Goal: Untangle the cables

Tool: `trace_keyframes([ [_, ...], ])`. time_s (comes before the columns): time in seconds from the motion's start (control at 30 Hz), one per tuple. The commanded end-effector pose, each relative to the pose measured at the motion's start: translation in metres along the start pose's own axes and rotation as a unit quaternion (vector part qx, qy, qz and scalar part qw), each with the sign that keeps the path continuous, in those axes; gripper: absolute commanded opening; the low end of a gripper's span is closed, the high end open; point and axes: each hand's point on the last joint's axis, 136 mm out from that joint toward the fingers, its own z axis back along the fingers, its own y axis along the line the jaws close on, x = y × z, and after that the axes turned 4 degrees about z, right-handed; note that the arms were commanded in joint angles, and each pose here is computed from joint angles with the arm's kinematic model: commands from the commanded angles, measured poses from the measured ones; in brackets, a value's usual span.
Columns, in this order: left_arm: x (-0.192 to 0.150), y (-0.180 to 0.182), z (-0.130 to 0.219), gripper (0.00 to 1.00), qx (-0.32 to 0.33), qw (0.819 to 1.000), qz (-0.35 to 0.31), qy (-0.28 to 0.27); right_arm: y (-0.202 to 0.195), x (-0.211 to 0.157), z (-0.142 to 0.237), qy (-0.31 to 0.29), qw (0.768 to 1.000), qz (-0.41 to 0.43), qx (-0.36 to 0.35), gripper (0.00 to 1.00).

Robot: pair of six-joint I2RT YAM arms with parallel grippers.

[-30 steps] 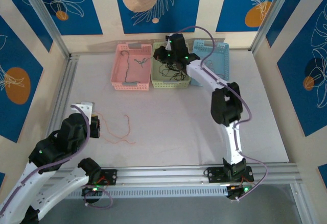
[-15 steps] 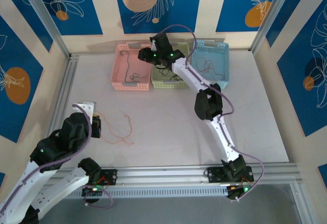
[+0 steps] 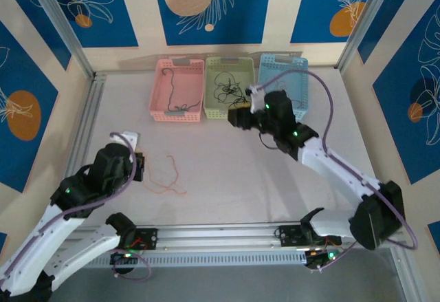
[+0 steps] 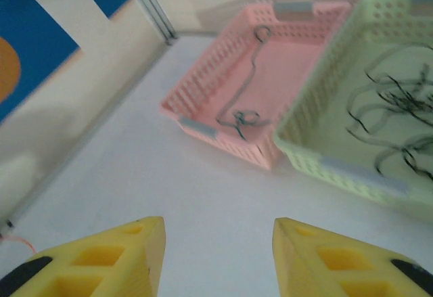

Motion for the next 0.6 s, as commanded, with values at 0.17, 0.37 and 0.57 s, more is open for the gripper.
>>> trace_keyframes([
  [0.17, 0.176, -0.092, 0.006, 0.00, -0.121, 0.984, -0.027, -0.131, -0.062, -0.105, 0.016, 0.061, 0.993, -0.025, -0.102, 0.46],
  [0.37, 0.284, -0.137, 0.020, 0.00, -0.162, 0.965, -0.042, -0.200, -0.073, -0.107, 0.028, 0.037, 0.991, -0.048, -0.121, 0.45],
  [0.57, 0.351, -0.165, 0.034, 0.00, -0.196, 0.940, -0.048, -0.275, -0.077, -0.107, 0.030, 0.032, 0.990, -0.059, -0.122, 0.42],
])
